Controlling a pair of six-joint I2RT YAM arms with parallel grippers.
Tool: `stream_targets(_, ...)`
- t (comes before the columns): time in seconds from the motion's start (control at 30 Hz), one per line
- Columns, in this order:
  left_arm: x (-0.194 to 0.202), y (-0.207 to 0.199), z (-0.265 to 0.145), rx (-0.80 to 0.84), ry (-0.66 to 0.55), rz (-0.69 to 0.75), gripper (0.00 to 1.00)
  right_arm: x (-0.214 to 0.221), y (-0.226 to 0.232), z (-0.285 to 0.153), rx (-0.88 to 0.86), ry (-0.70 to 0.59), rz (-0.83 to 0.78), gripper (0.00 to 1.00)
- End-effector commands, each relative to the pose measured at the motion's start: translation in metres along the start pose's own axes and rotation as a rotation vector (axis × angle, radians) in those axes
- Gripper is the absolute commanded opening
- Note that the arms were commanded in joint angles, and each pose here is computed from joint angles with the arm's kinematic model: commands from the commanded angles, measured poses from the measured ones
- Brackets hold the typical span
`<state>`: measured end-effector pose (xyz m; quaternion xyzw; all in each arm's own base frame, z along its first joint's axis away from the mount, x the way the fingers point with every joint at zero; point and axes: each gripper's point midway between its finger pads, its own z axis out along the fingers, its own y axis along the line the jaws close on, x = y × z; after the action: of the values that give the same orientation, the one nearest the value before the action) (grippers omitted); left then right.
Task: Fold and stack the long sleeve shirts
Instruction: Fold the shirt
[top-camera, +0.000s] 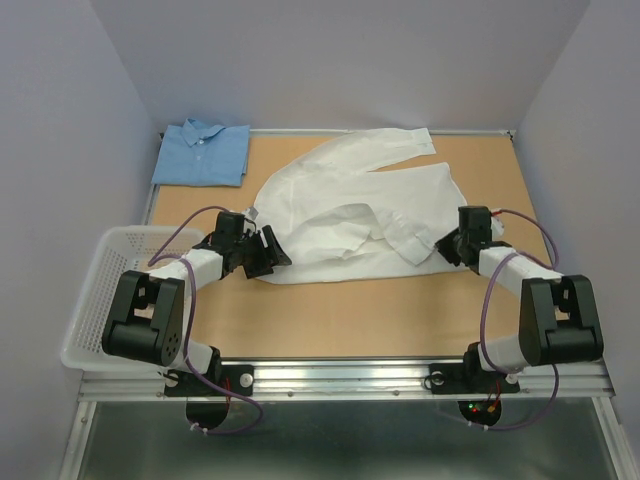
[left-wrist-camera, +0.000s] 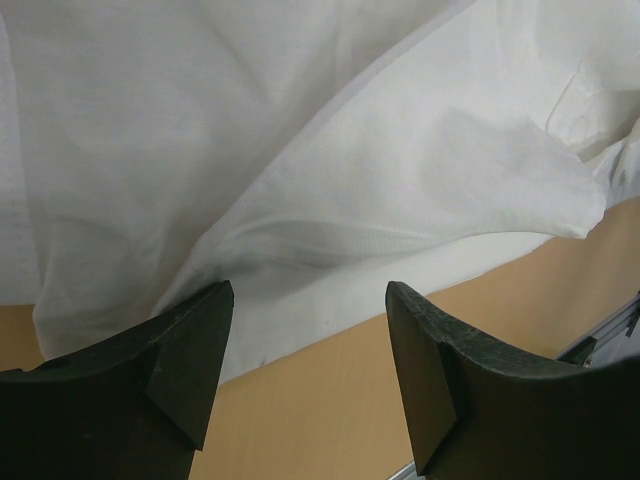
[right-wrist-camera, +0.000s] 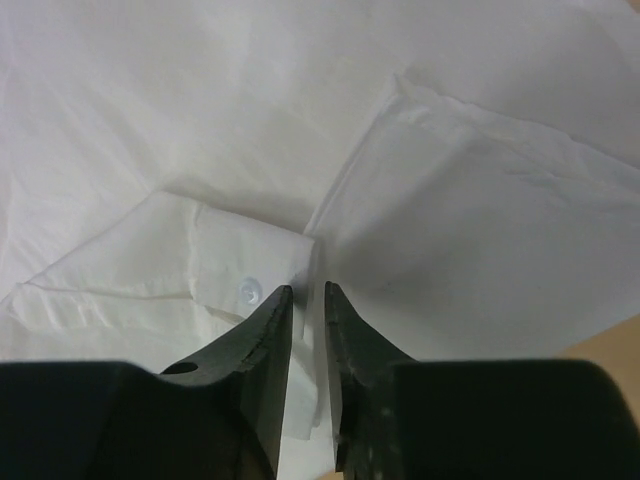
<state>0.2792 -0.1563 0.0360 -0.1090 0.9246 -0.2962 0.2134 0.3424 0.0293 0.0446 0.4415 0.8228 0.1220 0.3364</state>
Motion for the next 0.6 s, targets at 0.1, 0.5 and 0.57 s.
stream_targets(0.1, 0.018, 0.019, 0.0, -0.066, 0.045, 0.001, 0.75, -0.007, -0.015, 0.004, 0.043, -0.029, -0.052, 0.37)
stream_targets(0.5, 0.018, 0.019, 0.0, -0.062, 0.046, 0.001, 0.75, -0.008, 0.002, 0.012, -0.047, 0.007, -0.088, 0.45)
stream_targets(0.57, 0.018, 0.018, 0.0, -0.06, 0.045, 0.003, 0.75, -0.009, 0.012, 0.014, -0.092, 0.004, -0.076, 0.45)
